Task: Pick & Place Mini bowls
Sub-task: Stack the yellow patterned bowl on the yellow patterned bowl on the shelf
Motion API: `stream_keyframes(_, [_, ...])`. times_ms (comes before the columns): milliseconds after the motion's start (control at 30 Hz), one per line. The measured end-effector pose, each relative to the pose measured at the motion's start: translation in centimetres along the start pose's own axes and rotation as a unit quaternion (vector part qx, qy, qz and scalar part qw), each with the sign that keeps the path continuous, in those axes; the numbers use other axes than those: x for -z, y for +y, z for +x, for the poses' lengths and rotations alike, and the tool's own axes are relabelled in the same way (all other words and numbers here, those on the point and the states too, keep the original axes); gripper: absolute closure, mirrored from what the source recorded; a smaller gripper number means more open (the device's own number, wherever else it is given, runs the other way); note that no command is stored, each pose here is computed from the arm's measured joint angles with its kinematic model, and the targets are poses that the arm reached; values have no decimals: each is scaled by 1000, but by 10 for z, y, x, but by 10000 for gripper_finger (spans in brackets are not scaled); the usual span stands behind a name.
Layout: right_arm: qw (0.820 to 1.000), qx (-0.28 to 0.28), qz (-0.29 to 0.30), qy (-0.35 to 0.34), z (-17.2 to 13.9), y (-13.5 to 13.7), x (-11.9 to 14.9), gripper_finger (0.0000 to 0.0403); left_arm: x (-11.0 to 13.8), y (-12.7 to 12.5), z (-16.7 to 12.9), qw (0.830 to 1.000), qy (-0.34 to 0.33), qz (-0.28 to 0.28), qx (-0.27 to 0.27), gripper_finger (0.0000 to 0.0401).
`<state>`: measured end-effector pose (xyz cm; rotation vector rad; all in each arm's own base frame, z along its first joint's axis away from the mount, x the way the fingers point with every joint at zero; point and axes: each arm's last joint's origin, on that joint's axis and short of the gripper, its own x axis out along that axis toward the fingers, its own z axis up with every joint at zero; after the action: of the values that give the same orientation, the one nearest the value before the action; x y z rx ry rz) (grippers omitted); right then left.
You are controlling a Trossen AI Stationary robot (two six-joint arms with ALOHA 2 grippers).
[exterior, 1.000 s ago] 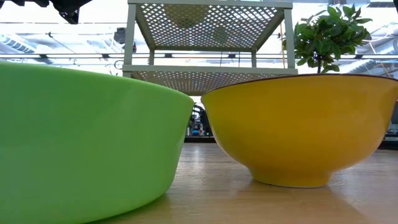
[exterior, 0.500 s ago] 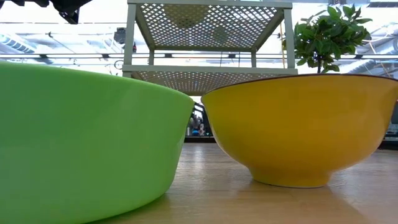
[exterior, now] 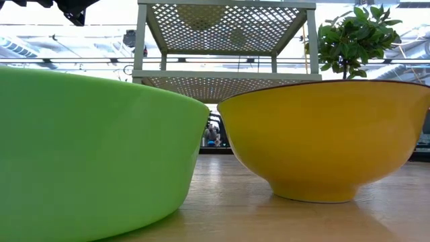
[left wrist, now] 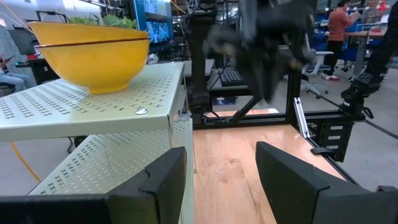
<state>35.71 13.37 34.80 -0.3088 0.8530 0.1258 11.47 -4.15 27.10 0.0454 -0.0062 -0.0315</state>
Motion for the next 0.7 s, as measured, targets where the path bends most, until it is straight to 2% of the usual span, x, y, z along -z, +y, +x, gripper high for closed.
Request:
stream_keyframes(133, [999,-17,-32,10,31,31,23,353,0,0,0,1000,0,0,0,203])
stream_keyframes(367, [995,-45,-89,14,54,75,61,353,0,0,0,1000,0,0,0,203])
stream_keyframes(433, [994,-49,-101,13,49,77,68,353,0,0,0,1000,0,0,0,203])
stream_keyframes(500, [995,-50,-83,-13,38,73,69,353,0,0,0,1000,0,0,0,203])
stream_keyframes(600, [993,-52,-58,-85,18,66,73,353,0,0,0,1000,0,0,0,203])
stream_keyframes(700, [984,-63,-61,-153,3,62,89,353,0,0,0,1000,0,0,0,203])
